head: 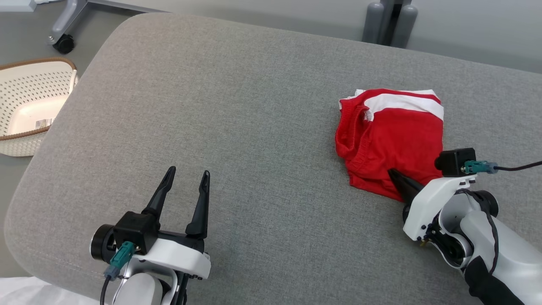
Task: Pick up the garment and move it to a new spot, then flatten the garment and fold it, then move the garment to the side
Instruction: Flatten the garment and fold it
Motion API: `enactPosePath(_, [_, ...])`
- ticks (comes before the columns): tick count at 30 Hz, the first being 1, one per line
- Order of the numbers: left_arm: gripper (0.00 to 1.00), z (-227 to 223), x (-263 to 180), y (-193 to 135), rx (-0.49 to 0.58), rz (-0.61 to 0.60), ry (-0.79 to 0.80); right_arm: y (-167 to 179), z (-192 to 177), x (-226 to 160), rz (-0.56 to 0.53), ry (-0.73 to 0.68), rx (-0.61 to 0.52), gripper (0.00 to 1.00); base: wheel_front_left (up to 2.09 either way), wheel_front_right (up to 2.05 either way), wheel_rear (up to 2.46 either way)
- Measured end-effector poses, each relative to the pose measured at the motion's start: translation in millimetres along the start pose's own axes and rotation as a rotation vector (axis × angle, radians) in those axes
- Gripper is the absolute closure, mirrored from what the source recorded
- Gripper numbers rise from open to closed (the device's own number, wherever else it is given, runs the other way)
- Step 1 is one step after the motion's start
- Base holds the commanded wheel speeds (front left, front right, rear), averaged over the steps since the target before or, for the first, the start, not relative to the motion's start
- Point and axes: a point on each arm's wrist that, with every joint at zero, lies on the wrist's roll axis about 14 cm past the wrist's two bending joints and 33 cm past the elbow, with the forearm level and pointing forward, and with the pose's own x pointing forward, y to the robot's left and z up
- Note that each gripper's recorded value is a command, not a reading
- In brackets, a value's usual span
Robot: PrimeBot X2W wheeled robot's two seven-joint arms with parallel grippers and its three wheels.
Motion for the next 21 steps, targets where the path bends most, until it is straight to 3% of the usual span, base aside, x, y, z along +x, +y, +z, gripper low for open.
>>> enactPosePath(8, [0.0,1,3,-10,-0.011,-0.026,-0.006,-1,-6,-10,0.011,0.026,0.023,1.0,0.0,0.0,0.0])
enactPosePath(12, [0.0,3,2,-7,-0.011,-0.021,-0.011,4,26,-9,0.041,-0.071,0.042,1.0,0.0,0.0,0.0])
enactPosePath(16, [0.0,3,1,-4,-0.008,-0.013,-0.011,-16,70,-11,0.004,-0.18,-0.001,1.0,0.0,0.0,0.0])
enactPosePath(21, [0.0,-1,-1,-1,-0.004,-0.002,0.003,-35,79,-1,-0.043,-0.169,-0.017,1.0,0.0,0.0,0.0])
